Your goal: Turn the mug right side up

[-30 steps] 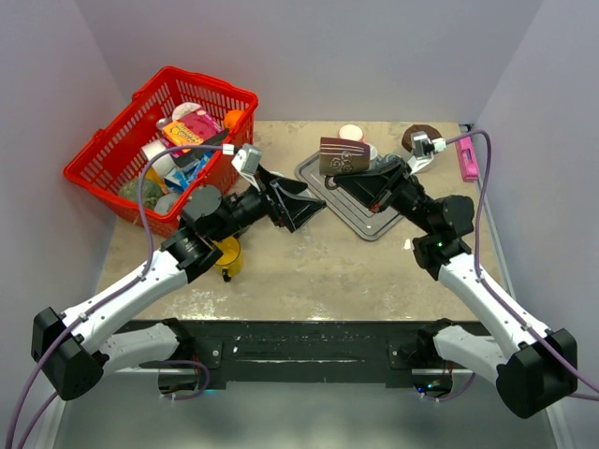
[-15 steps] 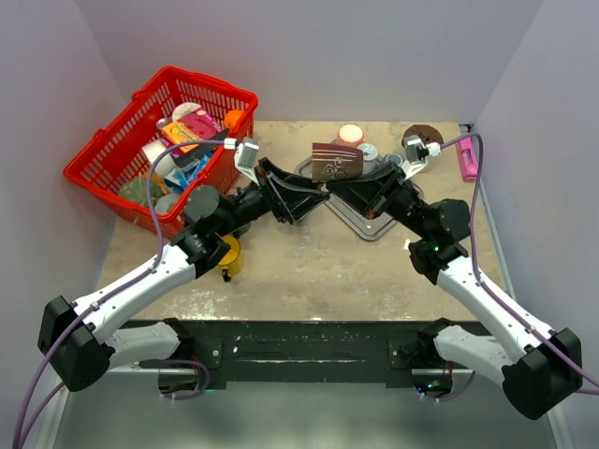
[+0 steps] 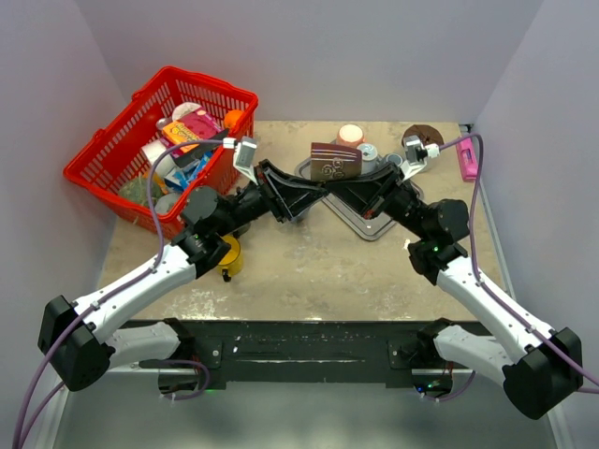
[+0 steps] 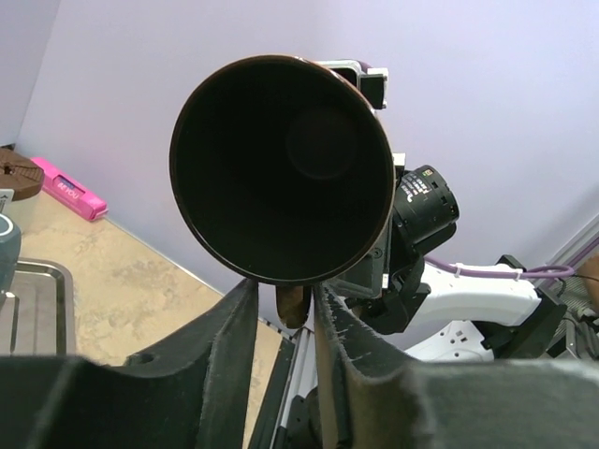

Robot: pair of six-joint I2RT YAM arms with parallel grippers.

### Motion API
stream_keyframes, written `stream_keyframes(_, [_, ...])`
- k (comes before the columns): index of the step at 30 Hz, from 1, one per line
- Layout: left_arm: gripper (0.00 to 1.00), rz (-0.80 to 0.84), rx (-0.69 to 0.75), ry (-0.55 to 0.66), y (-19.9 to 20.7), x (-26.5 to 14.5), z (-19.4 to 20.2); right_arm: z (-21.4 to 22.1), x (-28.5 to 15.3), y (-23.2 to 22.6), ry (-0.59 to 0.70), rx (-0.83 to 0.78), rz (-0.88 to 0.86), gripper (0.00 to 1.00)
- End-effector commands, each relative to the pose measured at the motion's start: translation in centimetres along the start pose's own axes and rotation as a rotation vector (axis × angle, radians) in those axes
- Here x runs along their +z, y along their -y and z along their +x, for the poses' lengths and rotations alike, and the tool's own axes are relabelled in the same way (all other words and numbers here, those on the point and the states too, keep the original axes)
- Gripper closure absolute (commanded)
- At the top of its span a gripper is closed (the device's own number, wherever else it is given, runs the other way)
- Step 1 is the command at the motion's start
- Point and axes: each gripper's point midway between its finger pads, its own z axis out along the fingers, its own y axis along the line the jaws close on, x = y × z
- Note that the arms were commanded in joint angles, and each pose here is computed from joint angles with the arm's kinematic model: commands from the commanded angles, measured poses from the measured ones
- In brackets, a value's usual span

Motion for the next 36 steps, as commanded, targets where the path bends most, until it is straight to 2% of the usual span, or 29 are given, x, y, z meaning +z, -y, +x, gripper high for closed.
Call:
stream_keyframes(1, [0.76, 0.053, 0.014, 0.070, 1.6, 0.5, -2.2, -1.1, 0.3, -1.7, 0.032, -0.071, -0.039, 1.00])
stream_keyframes(2, [0.79, 0.051, 0.012, 0.072, 1.6, 0.5, -2.2, -1.1, 0.3, -1.7, 0.031, -0.070, -0.037, 1.00])
stream_keyframes(3, [0.89, 0.048, 0.013, 0.071, 1.5, 0.5, -2.2, -1.0, 0.3, -1.5, 0.024, -0.069, -0.030, 1.00])
stream_keyframes(5, [0.99, 0.041, 0.010, 0.075, 1.3, 0.6, -2.2, -0.7, 0.2, -1.3, 0.016, -0.074, -0.023, 1.00])
stream_keyframes(13, [1.00, -0.024, 0.018, 0.125, 0.3, -0.1, -2.8, 0.1, -0.2, 0.5, -0.013, -0.088, 0.060, 0.98])
stream_keyframes(15, [1.00, -0.046, 0.017, 0.126, -0.1, -0.2, -2.7, 0.2, -0.2, 1.0, -0.018, -0.084, 0.078, 0.86])
stream_keyframes(17, [1.00, -0.070, 0.020, 0.133, -0.6, -0.2, -2.8, 0.5, -0.1, 1.1, -0.029, -0.092, 0.073, 0.77])
stream_keyframes(18, [1.00, -0.090, 0.013, 0.123, -1.0, -0.3, -2.6, 0.8, -0.2, 1.5, -0.038, -0.084, 0.089, 0.60])
stream_keyframes(19, [1.00, -0.105, 0.018, 0.127, -1.2, -0.3, -2.7, 0.7, -0.1, 1.6, -0.044, -0.095, 0.092, 0.51])
stream_keyframes(21, [1.00, -0.174, 0.003, 0.095, -2.6, -0.5, -1.9, 1.7, 0.0, 2.2, -0.093, -0.101, 0.097, 0.35])
stream_keyframes(23, [1.00, -0.256, 0.010, 0.084, -3.8, -0.3, -2.3, 2.4, -0.1, 3.3, -0.124, -0.115, 0.123, 0.26])
stream_keyframes(24, [1.00, -0.326, 0.003, 0.029, -5.1, -0.8, -1.2, 3.0, -0.4, 4.4, -0.145, -0.105, 0.162, 0.23])
stream_keyframes(25, [1.00, -0.364, 0.030, 0.027, -5.6, -0.9, -1.6, 3.4, -0.6, 5.2, -0.161, -0.118, 0.188, 0.14])
stream_keyframes(30, [1.00, -0.550, 0.089, -0.080, -8.8, -3.5, 0.4, 6.0, -2.9, 9.5, -0.255, -0.114, 0.387, 0.06])
stream_keyframes(32, [1.00, -0.600, 0.129, -0.098, -9.5, -4.6, 0.5, 6.1, -4.0, 10.9, -0.255, -0.141, 0.462, 0.04])
stream_keyframes(35, [1.00, -0.673, 0.154, -0.197, -10.9, -6.9, 2.7, 5.8, -5.9, 12.5, -0.237, -0.130, 0.610, 0.01])
stream_keyframes(36, [1.00, -0.726, 0.144, -0.263, -11.8, -8.3, 4.2, 6.2, -6.7, 13.0, -0.254, -0.119, 0.658, 0.01])
